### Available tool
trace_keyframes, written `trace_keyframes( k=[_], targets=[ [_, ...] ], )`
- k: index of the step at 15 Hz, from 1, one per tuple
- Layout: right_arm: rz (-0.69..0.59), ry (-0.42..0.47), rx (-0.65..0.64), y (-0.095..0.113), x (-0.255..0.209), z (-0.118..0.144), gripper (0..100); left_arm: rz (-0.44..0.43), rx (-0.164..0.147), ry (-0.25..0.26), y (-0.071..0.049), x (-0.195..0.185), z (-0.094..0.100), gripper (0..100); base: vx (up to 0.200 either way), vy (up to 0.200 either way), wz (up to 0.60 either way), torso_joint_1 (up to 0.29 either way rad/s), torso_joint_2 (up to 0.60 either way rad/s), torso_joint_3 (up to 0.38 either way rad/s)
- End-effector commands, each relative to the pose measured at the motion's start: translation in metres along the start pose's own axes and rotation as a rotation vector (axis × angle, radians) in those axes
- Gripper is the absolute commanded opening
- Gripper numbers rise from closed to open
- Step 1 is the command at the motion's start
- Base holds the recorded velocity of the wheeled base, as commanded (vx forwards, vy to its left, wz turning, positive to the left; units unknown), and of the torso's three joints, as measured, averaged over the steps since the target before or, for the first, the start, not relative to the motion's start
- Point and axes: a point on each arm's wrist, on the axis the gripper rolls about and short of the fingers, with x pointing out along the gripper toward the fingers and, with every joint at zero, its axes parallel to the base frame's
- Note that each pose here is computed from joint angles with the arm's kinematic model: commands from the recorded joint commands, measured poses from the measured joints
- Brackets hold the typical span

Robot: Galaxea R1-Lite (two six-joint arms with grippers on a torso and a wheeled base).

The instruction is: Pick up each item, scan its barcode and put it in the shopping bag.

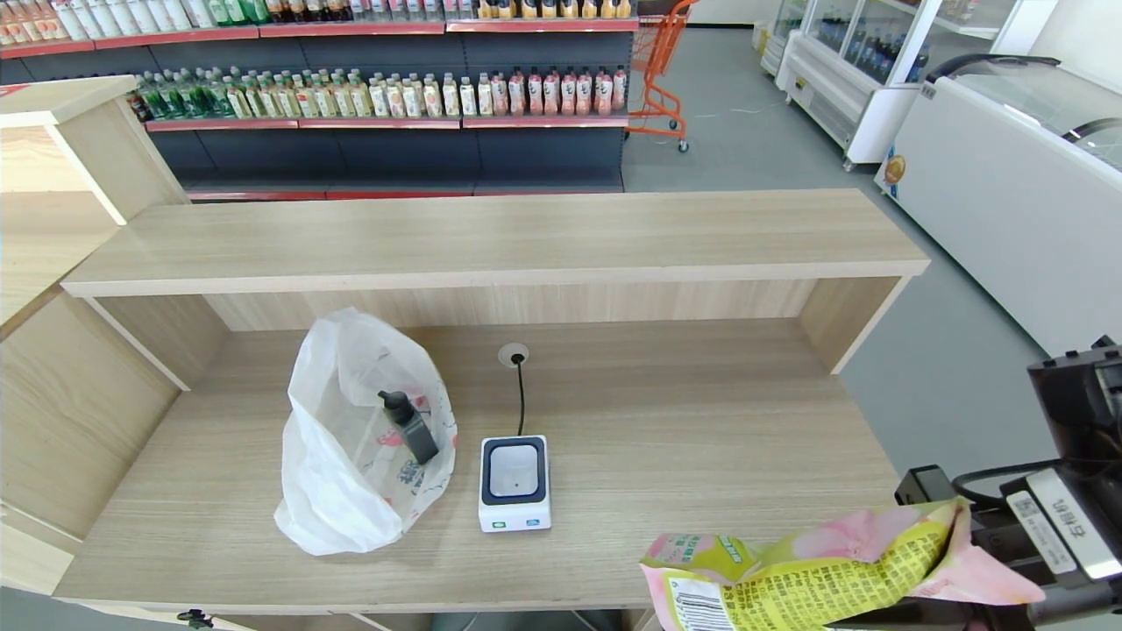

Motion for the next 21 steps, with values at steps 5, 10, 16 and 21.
trace_keyframes(
  k=[5, 10, 16, 21],
  targets=[
    [-0.018, 0.014, 0.018, 0.001, -0.003, -0.004, 0, 0.0, 0.0, 0.0, 0.0, 0.0, 0.0, 100, 0.0, 0.0, 0.0, 0.0, 0.0, 0.0],
    [-0.014, 0.016, 0.024, 0.003, -0.003, -0.005, 0, 0.001, 0.0, 0.0, 0.0, 0.0, 0.0, 100, 0.0, 0.0, 0.0, 0.0, 0.0, 0.0],
    [-0.019, 0.015, 0.014, 0.001, -0.003, -0.005, 0, 0.001, 0.0, 0.0, 0.0, 0.0, 0.0, 100, 0.0, 0.0, 0.0, 0.0, 0.0, 0.0],
    [-0.343, 0.299, 0.01, -0.01, -0.037, -0.007, 0, 0.0, 0.0, 0.0, 0.0, 0.0, 0.0, 100, 0.0, 0.0, 0.0, 0.0, 0.0, 0.0]
  ],
)
